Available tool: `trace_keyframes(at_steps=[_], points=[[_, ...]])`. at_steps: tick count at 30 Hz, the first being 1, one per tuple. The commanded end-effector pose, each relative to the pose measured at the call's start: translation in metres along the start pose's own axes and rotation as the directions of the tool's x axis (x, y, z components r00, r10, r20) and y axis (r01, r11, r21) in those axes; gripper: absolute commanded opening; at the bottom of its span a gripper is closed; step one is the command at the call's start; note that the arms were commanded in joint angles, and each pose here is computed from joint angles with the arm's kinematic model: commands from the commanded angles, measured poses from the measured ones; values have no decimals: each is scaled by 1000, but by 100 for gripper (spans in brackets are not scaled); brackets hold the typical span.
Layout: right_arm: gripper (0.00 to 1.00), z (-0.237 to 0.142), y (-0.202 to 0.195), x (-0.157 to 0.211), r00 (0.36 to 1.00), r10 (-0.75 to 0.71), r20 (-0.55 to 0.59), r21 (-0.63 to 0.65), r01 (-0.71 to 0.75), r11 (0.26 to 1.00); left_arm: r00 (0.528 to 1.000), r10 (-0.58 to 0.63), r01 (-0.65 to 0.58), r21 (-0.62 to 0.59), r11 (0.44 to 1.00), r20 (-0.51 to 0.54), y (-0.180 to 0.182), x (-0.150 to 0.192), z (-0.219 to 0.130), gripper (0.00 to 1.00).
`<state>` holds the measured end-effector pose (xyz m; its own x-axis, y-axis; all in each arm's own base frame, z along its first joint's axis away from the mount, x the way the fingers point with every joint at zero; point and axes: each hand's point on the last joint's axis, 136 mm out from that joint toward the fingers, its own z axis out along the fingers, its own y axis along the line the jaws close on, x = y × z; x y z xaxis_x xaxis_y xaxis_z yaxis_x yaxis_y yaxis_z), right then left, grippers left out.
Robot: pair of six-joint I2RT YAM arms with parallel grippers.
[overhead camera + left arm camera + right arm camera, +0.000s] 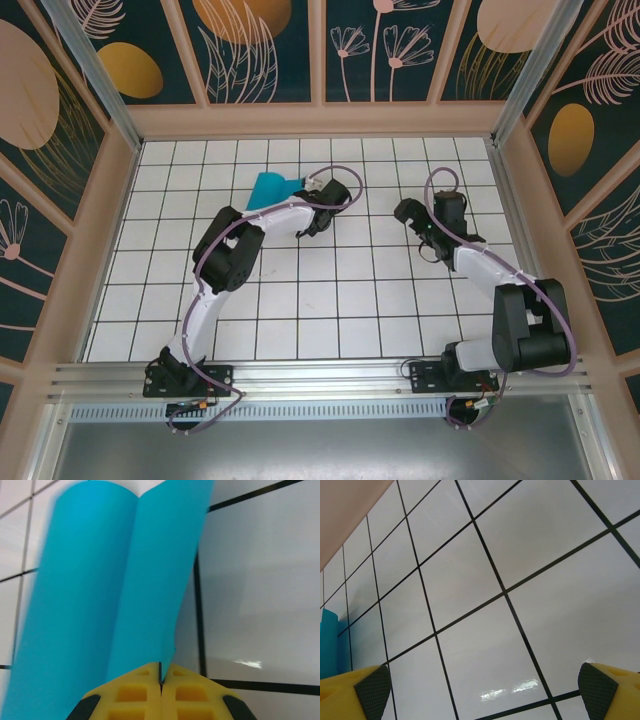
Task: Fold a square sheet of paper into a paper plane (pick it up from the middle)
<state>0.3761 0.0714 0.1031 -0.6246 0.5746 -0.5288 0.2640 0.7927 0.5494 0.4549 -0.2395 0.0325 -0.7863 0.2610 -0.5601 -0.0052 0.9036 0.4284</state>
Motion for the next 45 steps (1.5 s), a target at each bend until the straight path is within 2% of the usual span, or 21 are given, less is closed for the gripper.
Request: trace_keyframes(at_steps=[1, 5, 10, 13, 17, 20, 23, 25, 29, 35, 38, 43, 45], points=[[99, -8, 11, -8, 1000, -7, -7, -36, 7, 999, 998, -51, 54, 80, 995, -39, -19, 7, 6, 2], [99, -9, 15, -11, 1000, -15, -20, -42, 15, 999, 995, -68, 76, 126, 989, -69, -28, 15, 7, 8], [99, -8, 23, -20, 999, -43, -29, -56, 41, 998, 987, -131, 150, 236, 960, -95, -39, 3, -12, 30], [99, -5, 32, -25, 997, -64, -32, -95, 60, 994, 973, -199, 228, 410, 883, -115, -53, -14, -44, 41], [98, -5, 38, -25, 997, -62, -54, -116, 55, 992, 947, -293, 310, 620, 721, -132, -64, -38, -95, 57], [98, -5, 41, -19, 994, -74, -85, -139, 61, 988, 932, -336, 324, 721, 612, -134, -62, -54, -129, 73], [97, -1, 44, -9, 987, -90, -134, -162, 68, 985, 916, -387, 322, 772, 547, -107, -50, -69, -153, 85], [95, 1, 55, 1, 978, -124, -169, -211, 88, 974, 908, -410, 318, 782, 536, -88, -39, -72, -159, 90], [92, 14, 82, 26, 949, -208, -235, -245, 150, 958, 864, -496, 381, 750, 541, -81, -1, -68, -148, 99], [70, 42, 150, 69, 897, -312, -314, -322, 208, 924, 760, -641, 533, 667, 521, -107, 74, -37, -113, 98], [57, 60, 185, 89, 874, -342, -346, -358, 214, 909, 734, -671, 577, 616, 535, -104, 101, -22, -99, 99], [46, 88, 225, 126, 828, -409, -383, -404, 248, 881, 692, -711, 650, 534, 540, -124, 127, 3, -70, 98], [43, 94, 242, 142, 804, -446, -393, -438, 262, 860, 657, -742, 696, 488, 527, -135, 140, 10, -57, 99]])
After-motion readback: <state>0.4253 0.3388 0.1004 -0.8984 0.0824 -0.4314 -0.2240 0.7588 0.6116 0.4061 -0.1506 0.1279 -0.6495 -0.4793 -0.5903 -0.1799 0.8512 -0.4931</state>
